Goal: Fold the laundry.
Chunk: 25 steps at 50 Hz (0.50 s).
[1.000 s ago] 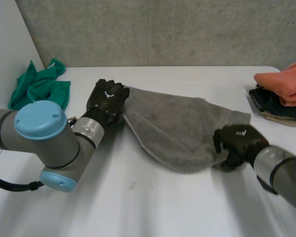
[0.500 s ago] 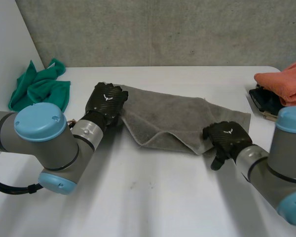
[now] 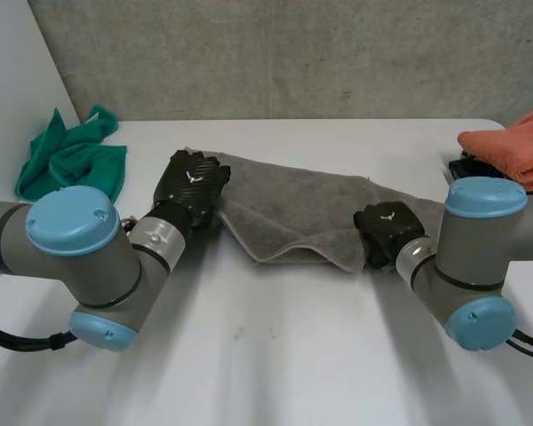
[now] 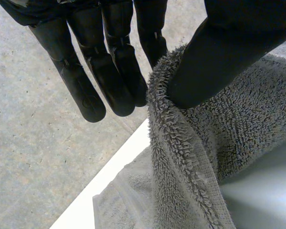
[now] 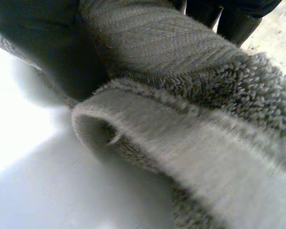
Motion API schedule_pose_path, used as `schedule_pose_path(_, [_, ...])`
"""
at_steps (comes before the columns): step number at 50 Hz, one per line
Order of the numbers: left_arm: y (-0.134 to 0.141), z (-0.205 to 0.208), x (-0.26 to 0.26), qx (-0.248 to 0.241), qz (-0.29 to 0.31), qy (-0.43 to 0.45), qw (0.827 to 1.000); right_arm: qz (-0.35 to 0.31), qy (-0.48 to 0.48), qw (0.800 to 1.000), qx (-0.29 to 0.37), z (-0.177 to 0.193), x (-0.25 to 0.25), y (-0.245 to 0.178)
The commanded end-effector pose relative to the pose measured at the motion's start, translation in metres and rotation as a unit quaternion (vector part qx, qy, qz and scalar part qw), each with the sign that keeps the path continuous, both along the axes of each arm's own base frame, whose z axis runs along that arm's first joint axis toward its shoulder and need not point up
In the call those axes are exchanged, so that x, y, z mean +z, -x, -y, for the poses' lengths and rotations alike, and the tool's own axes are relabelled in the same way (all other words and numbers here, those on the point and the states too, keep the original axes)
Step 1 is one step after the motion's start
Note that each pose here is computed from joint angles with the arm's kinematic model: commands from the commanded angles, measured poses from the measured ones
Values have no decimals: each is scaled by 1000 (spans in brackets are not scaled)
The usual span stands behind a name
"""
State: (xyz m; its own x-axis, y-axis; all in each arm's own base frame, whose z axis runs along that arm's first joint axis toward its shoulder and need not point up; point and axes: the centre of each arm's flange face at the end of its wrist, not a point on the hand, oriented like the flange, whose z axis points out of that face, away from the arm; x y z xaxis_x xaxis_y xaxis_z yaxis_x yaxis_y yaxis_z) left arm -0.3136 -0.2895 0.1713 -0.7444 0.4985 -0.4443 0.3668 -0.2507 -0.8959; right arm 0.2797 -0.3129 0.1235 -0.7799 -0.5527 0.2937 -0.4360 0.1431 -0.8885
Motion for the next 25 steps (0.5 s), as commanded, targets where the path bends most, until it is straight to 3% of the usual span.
schedule_pose_path(1, [-3,-8,-4,-2,11,-20,1000,11,35,999,-7,-6,43,7])
schedule_pose_path(11, [-19,-38,17,-3,40,-71,997,-57,-9,997,42,-49,113,29])
schedule_pose_path(18, [-33,-67,43,-7,58,-100,993,-127,-29,988,80,-60,119,41])
schedule_pose_path(25, [-27,-62,19,-13,80,-131,988,-150,-43,984,92,-49,98,37])
